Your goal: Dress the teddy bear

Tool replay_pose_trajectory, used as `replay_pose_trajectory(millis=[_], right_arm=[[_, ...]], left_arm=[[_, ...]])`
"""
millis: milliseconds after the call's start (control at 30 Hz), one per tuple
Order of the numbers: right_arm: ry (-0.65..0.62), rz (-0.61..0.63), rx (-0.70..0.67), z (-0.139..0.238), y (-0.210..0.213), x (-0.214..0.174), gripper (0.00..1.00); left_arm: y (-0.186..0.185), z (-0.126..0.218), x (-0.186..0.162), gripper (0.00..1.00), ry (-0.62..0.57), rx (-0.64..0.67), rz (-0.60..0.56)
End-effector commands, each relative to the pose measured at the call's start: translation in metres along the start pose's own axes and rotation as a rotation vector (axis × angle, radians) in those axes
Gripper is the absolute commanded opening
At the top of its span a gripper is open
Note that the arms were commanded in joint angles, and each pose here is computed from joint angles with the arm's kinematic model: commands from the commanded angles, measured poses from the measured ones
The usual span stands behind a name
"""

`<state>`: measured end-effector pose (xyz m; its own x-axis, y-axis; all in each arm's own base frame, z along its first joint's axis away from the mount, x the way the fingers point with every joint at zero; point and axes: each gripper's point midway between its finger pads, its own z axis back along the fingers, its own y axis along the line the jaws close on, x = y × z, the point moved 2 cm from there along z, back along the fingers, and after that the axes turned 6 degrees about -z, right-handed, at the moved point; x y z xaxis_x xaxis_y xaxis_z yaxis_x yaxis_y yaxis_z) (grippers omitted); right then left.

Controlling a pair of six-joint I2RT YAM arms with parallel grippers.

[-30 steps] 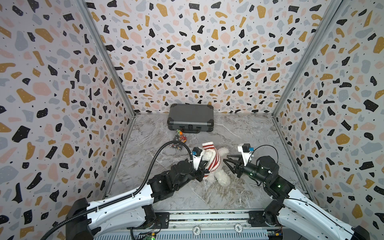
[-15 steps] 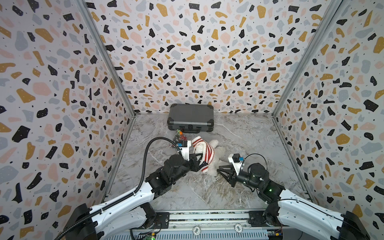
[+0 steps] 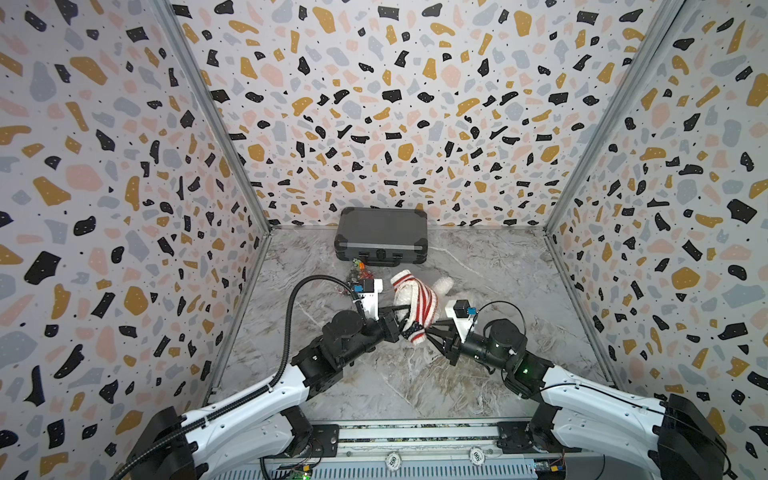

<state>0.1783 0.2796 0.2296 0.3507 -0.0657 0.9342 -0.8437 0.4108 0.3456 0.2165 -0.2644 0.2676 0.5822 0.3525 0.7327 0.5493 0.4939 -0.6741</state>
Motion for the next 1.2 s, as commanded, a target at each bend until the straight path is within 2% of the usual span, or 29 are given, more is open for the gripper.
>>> replay_pose_trajectory(millis=[0, 133, 467, 767, 1033, 1167], right_arm=[[-0.088, 0.053, 0.036, -0.002, 0.013, 0.030, 0.31], [-0.103, 0.057, 0.021, -0.002, 0.012, 0.033, 0.31], [-0.094, 0.059, -0.040, 0.000, 0.004, 0.031, 0.01], [0.009, -0.028, -0.087, 0.019, -0.009, -0.021, 0.00], [0.066, -0.084, -0.108, 0.029, -0.013, -0.050, 0.00], [0.088, -0.137, -0.195, 0.035, -0.029, -0.066, 0.00]], left_arm=[[-0.029, 0.006, 0.023, 0.00, -0.079, -0.126, 0.024], [-0.033, 0.006, 0.025, 0.00, -0.079, -0.139, 0.021], [-0.037, 0.007, 0.025, 0.00, -0.078, -0.167, 0.036], [-0.046, 0.017, 0.044, 0.00, -0.146, -0.175, 0.058], [-0.052, 0.023, 0.056, 0.00, -0.192, -0.182, 0.060], [-0.058, 0.026, 0.060, 0.00, -0.196, -0.199, 0.043]])
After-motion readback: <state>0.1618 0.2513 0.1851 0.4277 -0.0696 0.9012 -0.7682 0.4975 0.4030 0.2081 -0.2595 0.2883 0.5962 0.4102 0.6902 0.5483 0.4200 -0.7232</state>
